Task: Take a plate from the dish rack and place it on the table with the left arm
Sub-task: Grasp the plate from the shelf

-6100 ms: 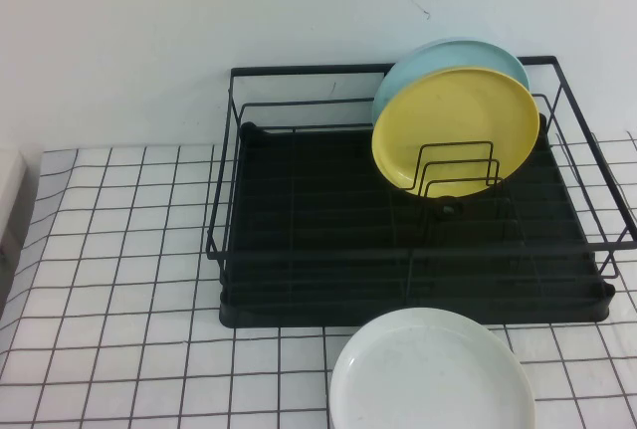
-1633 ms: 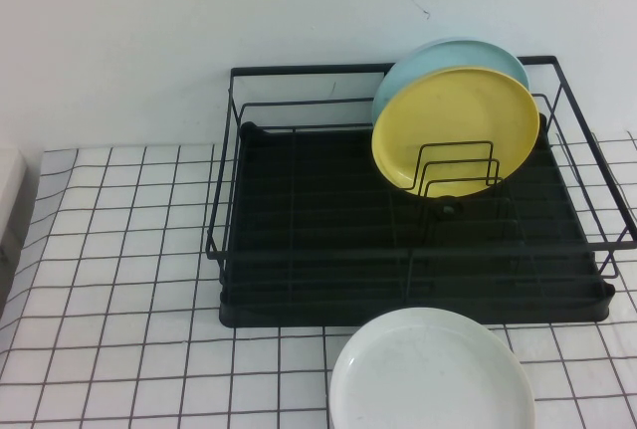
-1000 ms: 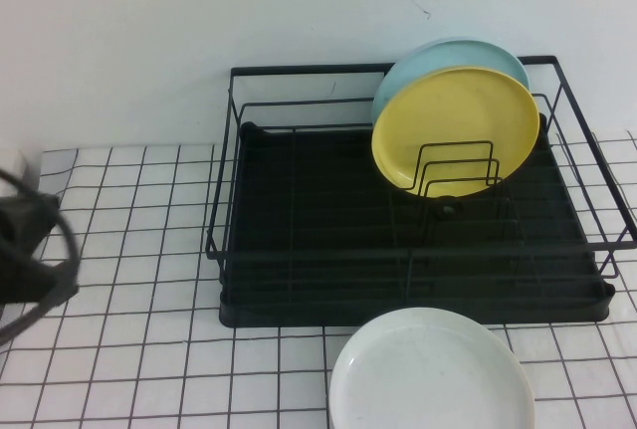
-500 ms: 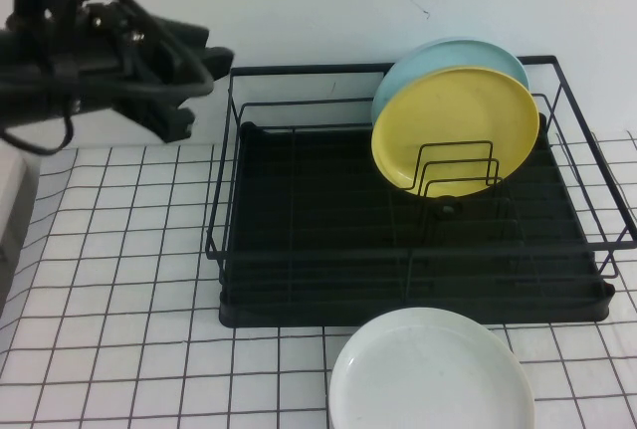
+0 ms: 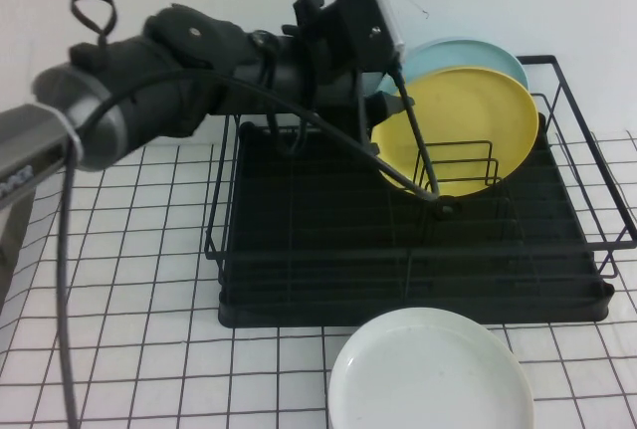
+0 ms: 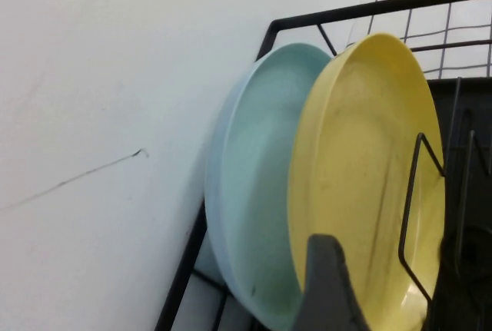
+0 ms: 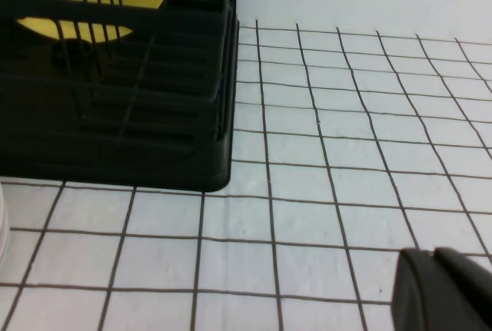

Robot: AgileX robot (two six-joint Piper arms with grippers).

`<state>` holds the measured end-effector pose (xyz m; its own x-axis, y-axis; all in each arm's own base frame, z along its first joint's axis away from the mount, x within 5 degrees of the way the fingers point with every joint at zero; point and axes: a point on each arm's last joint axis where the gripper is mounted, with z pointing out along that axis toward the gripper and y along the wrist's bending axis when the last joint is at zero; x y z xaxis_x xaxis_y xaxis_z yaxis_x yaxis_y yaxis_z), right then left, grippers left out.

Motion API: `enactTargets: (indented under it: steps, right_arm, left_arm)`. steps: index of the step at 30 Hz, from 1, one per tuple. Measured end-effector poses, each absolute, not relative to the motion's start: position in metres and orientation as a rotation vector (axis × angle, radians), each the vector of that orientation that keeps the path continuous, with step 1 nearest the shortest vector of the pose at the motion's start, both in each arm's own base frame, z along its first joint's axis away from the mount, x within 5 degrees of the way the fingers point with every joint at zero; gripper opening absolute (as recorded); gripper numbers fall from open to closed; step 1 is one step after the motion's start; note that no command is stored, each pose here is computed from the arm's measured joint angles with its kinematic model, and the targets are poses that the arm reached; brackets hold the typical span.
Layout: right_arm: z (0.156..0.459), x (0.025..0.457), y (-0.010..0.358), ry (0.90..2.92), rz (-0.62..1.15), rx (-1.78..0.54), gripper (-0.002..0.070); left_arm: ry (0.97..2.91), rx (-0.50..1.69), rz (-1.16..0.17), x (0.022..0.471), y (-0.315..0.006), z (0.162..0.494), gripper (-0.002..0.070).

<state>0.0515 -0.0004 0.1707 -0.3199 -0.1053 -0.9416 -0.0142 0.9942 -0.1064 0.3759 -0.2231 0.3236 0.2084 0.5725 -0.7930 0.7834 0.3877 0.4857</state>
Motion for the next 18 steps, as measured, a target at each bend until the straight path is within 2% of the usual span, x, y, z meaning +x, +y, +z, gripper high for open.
enactTargets:
  steps: [6,13,18]
  right_arm:
    - [0.171,0.052,0.0,1.895,-0.091,-0.086,-0.0003]
    - [0.171,0.052,0.0,1.895,-0.091,-0.086,-0.0003]
    - [0.171,0.052,0.0,1.895,-0.091,-0.086,-0.0003]
  left_arm:
    - [1.484,1.267,-0.161,0.398,-0.25,0.297,0.0422]
    - [1.54,1.208,-0.146,0.422,-0.26,0.269,0.0413]
    - [1.547,1.209,-0.134,0.431,-0.264,0.256,0.0337]
